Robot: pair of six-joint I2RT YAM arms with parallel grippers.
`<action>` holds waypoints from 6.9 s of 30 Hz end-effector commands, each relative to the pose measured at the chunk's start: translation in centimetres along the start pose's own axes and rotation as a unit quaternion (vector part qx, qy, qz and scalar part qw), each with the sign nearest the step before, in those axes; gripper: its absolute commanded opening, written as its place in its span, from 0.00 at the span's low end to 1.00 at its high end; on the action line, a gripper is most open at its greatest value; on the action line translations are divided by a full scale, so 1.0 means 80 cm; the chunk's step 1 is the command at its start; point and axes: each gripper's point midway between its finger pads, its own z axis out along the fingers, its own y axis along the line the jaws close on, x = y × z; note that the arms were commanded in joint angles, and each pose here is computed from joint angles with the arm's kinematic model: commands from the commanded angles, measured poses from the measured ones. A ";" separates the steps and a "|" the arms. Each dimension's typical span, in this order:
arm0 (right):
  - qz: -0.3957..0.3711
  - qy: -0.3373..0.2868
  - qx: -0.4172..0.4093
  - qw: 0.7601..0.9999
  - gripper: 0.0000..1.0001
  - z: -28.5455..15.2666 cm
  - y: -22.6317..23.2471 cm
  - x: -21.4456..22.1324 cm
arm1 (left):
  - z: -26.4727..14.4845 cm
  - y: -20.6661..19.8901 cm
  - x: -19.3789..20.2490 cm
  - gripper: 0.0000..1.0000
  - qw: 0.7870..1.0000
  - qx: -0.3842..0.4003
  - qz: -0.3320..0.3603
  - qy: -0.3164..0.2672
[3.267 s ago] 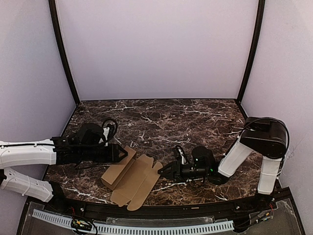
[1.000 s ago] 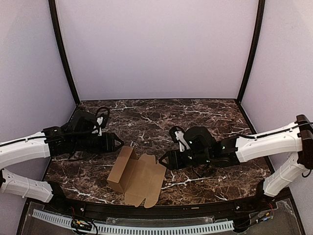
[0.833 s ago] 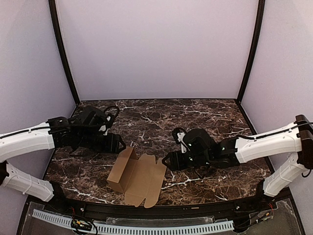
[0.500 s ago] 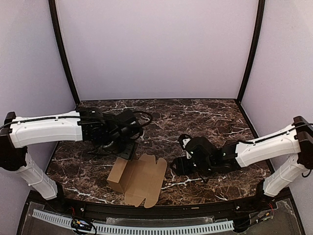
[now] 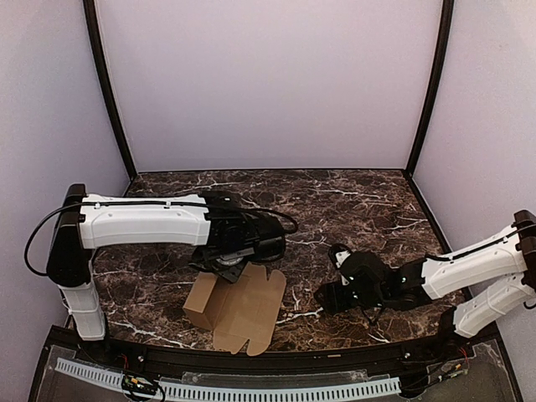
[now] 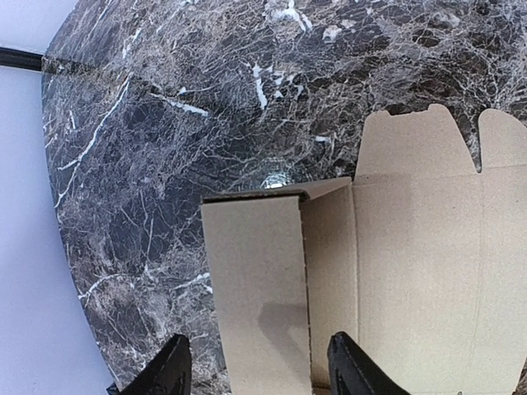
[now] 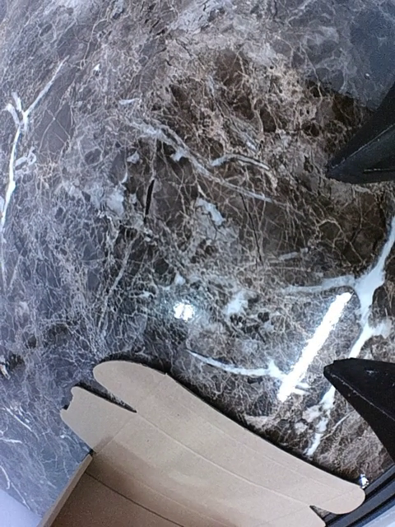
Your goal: Fold the paper box
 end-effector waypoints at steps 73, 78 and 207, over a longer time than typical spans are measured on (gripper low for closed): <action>0.033 -0.066 -0.026 0.997 0.72 -0.087 -0.008 -0.060 | 0.055 -0.119 -0.114 0.01 0.880 0.262 -0.391 -0.057; 0.039 -0.064 -0.011 0.997 0.73 -0.091 -0.018 -0.058 | 0.072 -0.146 -0.118 0.04 0.845 0.291 -0.446 -0.042; -0.426 -0.087 -0.360 0.826 0.00 -0.241 0.170 -0.079 | -0.205 0.090 0.083 0.80 0.797 0.480 0.081 -0.357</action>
